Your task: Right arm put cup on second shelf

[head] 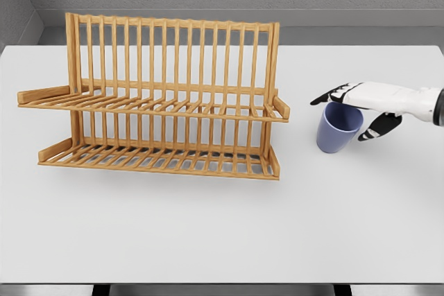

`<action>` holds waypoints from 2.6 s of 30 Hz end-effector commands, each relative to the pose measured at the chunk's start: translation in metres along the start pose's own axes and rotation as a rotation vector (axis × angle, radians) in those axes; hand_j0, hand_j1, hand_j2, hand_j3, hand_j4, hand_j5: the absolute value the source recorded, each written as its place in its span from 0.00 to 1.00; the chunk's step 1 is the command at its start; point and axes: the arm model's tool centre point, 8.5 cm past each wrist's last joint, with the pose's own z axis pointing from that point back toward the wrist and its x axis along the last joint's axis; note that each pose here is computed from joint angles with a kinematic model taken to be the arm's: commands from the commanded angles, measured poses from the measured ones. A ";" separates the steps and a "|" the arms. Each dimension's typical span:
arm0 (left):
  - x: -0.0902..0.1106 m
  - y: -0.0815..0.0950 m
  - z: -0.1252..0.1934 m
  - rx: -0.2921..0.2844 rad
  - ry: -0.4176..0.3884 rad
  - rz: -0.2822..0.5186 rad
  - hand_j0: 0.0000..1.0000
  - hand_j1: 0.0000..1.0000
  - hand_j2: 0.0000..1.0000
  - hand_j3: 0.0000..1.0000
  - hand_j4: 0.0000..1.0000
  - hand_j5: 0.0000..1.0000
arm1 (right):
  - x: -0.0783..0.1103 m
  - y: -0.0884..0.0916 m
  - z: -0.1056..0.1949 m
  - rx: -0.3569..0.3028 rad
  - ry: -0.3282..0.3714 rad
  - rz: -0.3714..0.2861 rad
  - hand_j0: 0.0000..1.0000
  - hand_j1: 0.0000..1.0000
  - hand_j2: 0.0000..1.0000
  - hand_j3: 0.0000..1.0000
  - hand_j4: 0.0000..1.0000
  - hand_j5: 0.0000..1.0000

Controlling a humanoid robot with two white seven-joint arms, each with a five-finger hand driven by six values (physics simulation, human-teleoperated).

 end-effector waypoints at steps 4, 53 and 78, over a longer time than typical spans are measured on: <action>0.000 0.000 0.000 0.000 0.000 -0.001 1.00 1.00 1.00 1.00 1.00 1.00 | -0.002 0.002 -0.001 0.003 0.007 -0.014 0.98 0.98 0.98 0.98 0.98 0.98; 0.000 0.000 0.000 0.000 0.000 0.001 1.00 1.00 1.00 1.00 1.00 1.00 | 0.014 -0.057 0.023 -0.095 0.018 0.126 0.69 0.69 0.69 0.69 0.69 0.69; 0.000 0.000 0.000 0.000 0.000 -0.001 1.00 1.00 1.00 1.00 1.00 1.00 | 0.045 -0.096 0.034 -0.150 -0.007 0.250 0.69 0.69 0.69 0.69 0.69 0.69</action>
